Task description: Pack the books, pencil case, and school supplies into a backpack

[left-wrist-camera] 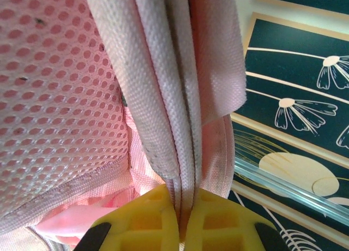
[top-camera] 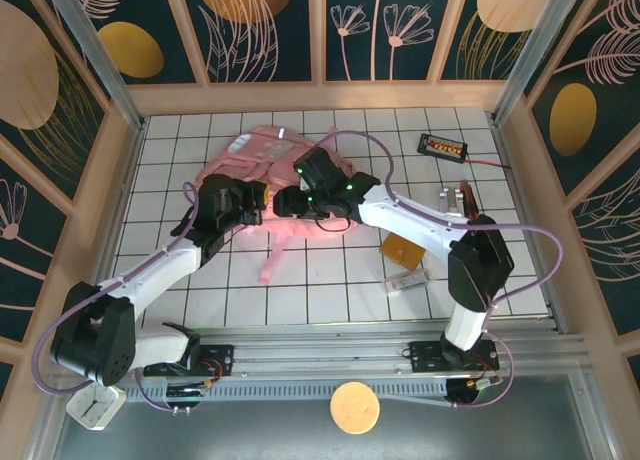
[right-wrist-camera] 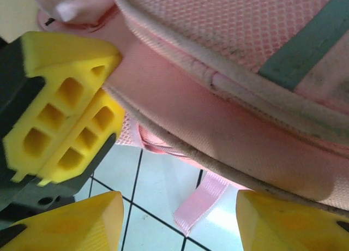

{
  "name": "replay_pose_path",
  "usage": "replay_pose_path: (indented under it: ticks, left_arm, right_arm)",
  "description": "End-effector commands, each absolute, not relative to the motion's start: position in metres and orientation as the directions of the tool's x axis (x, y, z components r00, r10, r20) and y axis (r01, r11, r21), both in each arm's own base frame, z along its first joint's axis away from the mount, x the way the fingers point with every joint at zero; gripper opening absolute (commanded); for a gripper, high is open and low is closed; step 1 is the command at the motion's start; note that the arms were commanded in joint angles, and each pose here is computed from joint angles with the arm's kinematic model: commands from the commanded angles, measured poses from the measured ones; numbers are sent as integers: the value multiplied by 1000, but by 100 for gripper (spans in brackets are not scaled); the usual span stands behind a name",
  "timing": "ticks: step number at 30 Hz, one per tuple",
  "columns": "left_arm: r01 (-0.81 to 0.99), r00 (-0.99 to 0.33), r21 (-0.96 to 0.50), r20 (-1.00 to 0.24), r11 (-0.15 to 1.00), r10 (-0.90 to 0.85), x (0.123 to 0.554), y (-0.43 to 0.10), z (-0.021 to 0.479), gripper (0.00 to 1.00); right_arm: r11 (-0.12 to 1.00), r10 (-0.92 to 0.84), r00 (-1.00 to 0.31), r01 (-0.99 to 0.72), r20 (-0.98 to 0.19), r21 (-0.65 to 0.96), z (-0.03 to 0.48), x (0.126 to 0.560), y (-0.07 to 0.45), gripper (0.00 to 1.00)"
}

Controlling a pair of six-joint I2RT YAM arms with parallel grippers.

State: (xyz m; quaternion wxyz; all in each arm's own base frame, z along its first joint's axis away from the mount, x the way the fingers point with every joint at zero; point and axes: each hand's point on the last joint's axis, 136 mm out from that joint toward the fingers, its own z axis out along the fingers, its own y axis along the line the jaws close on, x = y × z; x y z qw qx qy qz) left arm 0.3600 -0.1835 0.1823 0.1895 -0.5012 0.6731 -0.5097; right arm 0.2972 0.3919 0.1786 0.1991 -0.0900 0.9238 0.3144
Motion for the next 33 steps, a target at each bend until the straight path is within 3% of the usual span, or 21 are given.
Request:
replay_pose_path:
  ticks: [1,16,22,33]
  left_arm:
    - [-330,-508,-938,270,-105,-818,370,-201,250,0]
    - [-311,-504,-943,268,-117,-821,380,-206,263,0]
    - [-305,-505,-946,261,-112,-823,383,-210,268,0]
    - [-307,-520,-946,260,-107,-814,383,-222,270,0]
  right_arm:
    - [817,10,-896,-249,-444,520,176,316,390,57]
    - [938,-6,-859,-182,-513,294,171,318,373,50]
    - [946,2,-851,-169,-525,278,171,316,375,40]
    - [955,1,-834,-163,-552,248,173,332,381,36]
